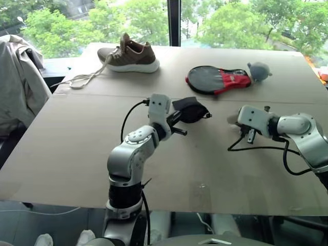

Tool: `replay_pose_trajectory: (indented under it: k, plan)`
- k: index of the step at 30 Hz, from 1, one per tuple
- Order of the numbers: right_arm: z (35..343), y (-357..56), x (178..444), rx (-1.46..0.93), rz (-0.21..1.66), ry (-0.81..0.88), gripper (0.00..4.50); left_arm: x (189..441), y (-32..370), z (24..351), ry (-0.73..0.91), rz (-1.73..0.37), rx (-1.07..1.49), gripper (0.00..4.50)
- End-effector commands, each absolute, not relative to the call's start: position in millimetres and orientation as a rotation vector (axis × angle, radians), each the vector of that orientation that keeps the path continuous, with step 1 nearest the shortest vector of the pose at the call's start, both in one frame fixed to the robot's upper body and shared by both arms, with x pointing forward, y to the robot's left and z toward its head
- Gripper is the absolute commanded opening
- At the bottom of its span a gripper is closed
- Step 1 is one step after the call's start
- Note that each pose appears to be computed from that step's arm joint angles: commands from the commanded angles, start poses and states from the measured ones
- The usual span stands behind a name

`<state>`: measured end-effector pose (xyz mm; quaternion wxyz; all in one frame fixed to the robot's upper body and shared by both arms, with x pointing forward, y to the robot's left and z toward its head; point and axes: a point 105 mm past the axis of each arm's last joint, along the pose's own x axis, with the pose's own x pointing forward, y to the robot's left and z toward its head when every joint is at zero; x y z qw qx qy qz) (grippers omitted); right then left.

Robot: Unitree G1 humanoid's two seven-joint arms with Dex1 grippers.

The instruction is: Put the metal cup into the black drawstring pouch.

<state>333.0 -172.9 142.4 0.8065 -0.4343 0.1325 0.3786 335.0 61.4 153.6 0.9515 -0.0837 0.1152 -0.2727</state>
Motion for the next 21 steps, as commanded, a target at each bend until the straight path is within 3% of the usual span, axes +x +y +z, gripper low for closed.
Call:
replay_pose_trajectory:
  k: [1, 9, 15, 21]
  plan:
    - [177.0, -165.8, 329.8, -0.846, 0.762, 0.167, 0.07, 337.5, 50.2, 166.3, 0.236, -0.595, -0.262, 0.0]
    - [248.8, -112.2, 288.9, -0.209, 0.927, -0.073, 0.07, 345.5, 36.0, 181.8, 0.25, -0.676, -0.311, 0.0]
    - [230.7, -82.4, 273.7, -0.112, 0.958, -0.073, 0.07, 348.8, 30.2, 193.6, 0.257, -0.711, -0.346, 0.0]
    - [213.8, -90.2, 288.7, -0.167, 0.846, -0.049, 0.07, 344.5, 26.2, 199.4, 0.267, -0.742, -0.393, 0.0]
